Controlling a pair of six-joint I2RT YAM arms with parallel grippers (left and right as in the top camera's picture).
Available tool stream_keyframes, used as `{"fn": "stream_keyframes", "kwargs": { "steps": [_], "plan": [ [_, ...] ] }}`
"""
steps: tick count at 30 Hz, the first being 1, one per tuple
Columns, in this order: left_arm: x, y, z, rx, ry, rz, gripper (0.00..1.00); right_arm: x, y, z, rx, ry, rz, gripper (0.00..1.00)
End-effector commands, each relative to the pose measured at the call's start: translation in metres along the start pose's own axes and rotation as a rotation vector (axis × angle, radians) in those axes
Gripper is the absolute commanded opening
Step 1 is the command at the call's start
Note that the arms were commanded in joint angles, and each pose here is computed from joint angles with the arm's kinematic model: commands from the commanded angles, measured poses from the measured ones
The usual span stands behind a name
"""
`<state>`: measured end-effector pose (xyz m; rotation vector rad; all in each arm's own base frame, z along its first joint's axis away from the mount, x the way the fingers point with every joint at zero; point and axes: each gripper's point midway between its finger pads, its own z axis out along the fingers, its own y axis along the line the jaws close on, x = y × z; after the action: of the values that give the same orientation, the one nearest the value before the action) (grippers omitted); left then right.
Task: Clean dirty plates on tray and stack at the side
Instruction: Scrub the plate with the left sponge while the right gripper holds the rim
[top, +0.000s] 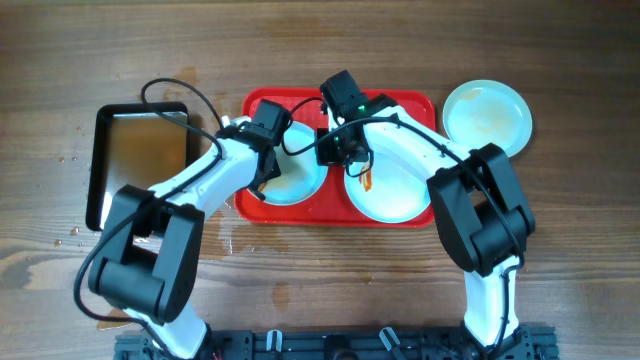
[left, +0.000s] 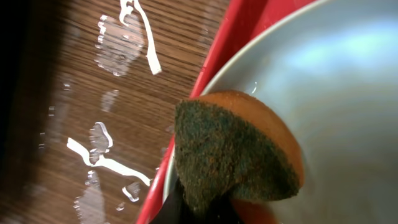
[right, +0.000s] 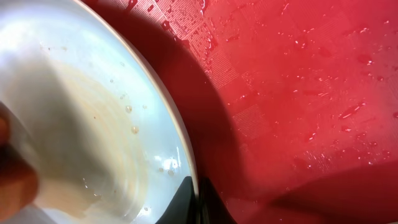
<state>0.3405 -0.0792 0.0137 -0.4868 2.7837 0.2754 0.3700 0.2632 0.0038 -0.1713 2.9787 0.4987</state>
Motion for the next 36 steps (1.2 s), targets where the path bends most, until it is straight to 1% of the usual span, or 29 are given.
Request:
{"fn": "stream_keyframes", "kwargs": {
  "steps": [1,3,5,6,9,12,15,18,20,23,26,29,31,36],
  "plan": [
    [-0.018,0.009,-0.024,0.034,-0.07,-0.036,0.04,0.003,-0.019,0.011,0.067,0.013,0.018,0.04],
    [-0.018,-0.008,-0.028,0.127,-0.053,-0.047,0.04,0.003,-0.019,0.011,0.066,0.012,0.018,0.04],
    [-0.009,-0.033,-0.026,0.256,0.005,-0.046,0.04,0.003,-0.019,0.011,0.066,0.01,0.019,0.04],
    [-0.006,-0.04,-0.024,0.293,0.028,-0.049,0.04,0.003,-0.02,0.011,0.07,0.009,0.02,0.04],
    [0.003,-0.055,-0.014,0.348,0.079,-0.075,0.04,0.002,-0.02,0.011,0.072,0.007,0.02,0.04],
    [0.013,-0.062,0.0,0.362,0.131,-0.075,0.04,0.003,-0.02,0.011,0.072,0.008,0.02,0.04],
    [0.021,-0.06,0.011,0.335,0.161,-0.068,0.04,0.002,-0.02,0.011,0.072,0.007,0.02,0.04],
    [0.025,-0.051,0.019,0.276,0.162,-0.052,0.04,0.003,-0.02,0.011,0.072,0.008,0.019,0.04],
    [0.025,-0.034,0.023,0.188,0.146,-0.044,0.04,0.003,-0.02,0.011,0.073,0.008,0.019,0.04],
    [0.023,-0.011,0.024,0.079,0.111,0.019,0.04,0.002,-0.021,0.011,0.076,0.005,0.019,0.04],
    [0.014,0.02,0.016,-0.068,0.051,0.06,0.04,0.002,-0.02,0.011,0.074,0.003,0.019,0.04],
    [0.006,0.038,0.006,-0.153,-0.002,0.07,0.04,0.001,-0.02,0.011,0.074,0.003,0.019,0.04],
    [-0.001,0.043,-0.002,-0.171,-0.034,0.068,0.04,0.001,-0.02,0.011,0.074,0.003,0.019,0.04],
    [-0.012,0.038,-0.022,-0.105,-0.085,0.036,0.04,0.001,-0.02,0.011,0.074,0.003,0.019,0.04]
  ]
}}
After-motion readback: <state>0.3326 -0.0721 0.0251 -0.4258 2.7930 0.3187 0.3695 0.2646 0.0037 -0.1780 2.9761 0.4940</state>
